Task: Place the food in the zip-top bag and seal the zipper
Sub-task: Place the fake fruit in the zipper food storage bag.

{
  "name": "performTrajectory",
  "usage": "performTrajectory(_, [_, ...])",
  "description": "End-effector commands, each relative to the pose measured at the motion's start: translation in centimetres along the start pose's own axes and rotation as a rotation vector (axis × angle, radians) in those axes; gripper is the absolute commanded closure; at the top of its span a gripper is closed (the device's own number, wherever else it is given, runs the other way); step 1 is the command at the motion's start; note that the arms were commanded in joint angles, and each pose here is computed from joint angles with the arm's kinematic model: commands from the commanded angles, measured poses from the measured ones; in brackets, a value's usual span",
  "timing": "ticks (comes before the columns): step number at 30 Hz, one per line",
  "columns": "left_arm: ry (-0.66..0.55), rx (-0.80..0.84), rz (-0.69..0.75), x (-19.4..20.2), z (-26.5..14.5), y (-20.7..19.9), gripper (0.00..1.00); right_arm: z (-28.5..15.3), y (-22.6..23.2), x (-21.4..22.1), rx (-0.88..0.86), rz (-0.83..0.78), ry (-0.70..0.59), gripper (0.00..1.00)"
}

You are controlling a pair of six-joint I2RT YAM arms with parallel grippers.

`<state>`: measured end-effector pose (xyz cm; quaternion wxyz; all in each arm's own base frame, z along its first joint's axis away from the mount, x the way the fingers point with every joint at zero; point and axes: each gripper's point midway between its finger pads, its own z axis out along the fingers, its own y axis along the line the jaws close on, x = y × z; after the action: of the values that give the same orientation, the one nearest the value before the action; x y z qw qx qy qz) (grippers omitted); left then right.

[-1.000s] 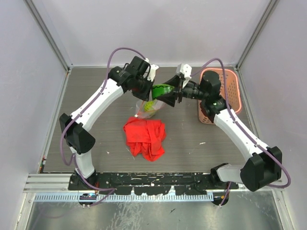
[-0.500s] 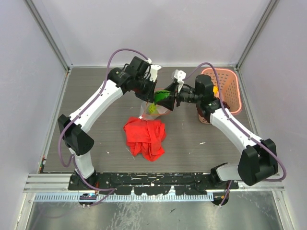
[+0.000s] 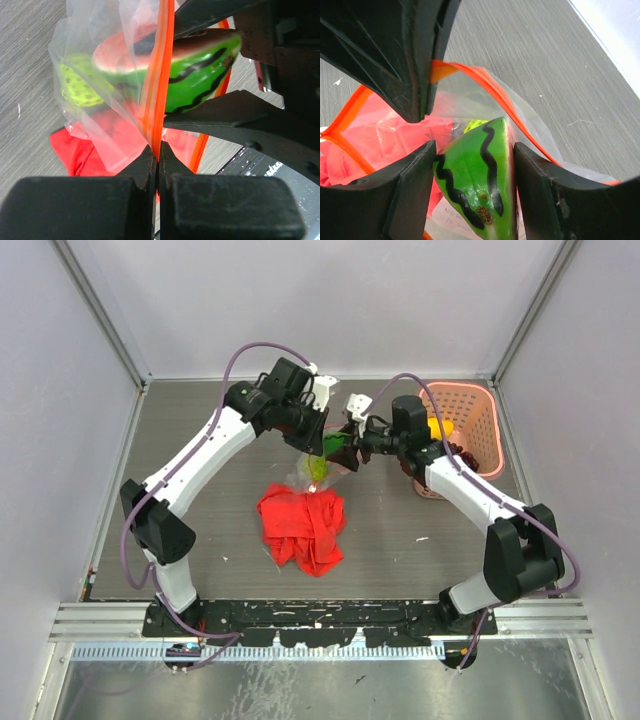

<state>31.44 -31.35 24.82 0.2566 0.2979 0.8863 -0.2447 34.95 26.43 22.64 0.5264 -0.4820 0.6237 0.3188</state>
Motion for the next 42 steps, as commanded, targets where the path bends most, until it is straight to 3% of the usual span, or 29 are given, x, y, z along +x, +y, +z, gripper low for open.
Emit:
performTrajectory(1, [-0.12, 0.052, 0.035, -2.4, -3.6, -1.9, 1.0, 0.5, -1.1, -0.8, 0.021, -0.053, -0.004, 0.83])
performTrajectory(5, [-0.128, 0.041, 0.027, -2.5, -3.6, -1.6, 1.0, 0.6, -1.3, -1.1, 0.025, -0.037, -0.014, 0.58])
performTrajectory(17, [-0.116, -0.009, -0.036, -2.6, -2.9, 0.0, 1.0, -1.7, -0.8, -5.6, 0.103, -0.02, -0.131, 0.18])
performTrajectory(24, [-0.115, -0.017, -0.045, -2.5, -3.1, 0.1, 1.0, -2.0, -1.7, -7.0, 0.158, 0.05, -0.147, 0.15])
performTrajectory(30, [-0.13, -0.033, -0.067, -2.8, -3.4, 0.3, 1.0, -4.2, -2.4, -8.4, 0.309, 0.252, -0.163, 0.15])
performTrajectory(35, [-0.119, -0.045, -0.085, -2.8, -2.8, 0.5, 1.0, -6.3, -2.2, -7.6, 0.446, 0.406, -0.133, 0.16])
performTrajectory(42, [-0.113, -0.054, -0.094, -2.7, -2.8, 0.7, 1.0, -7.9, -1.1, -3.8, 0.555, 0.601, 0.008, 0.21])
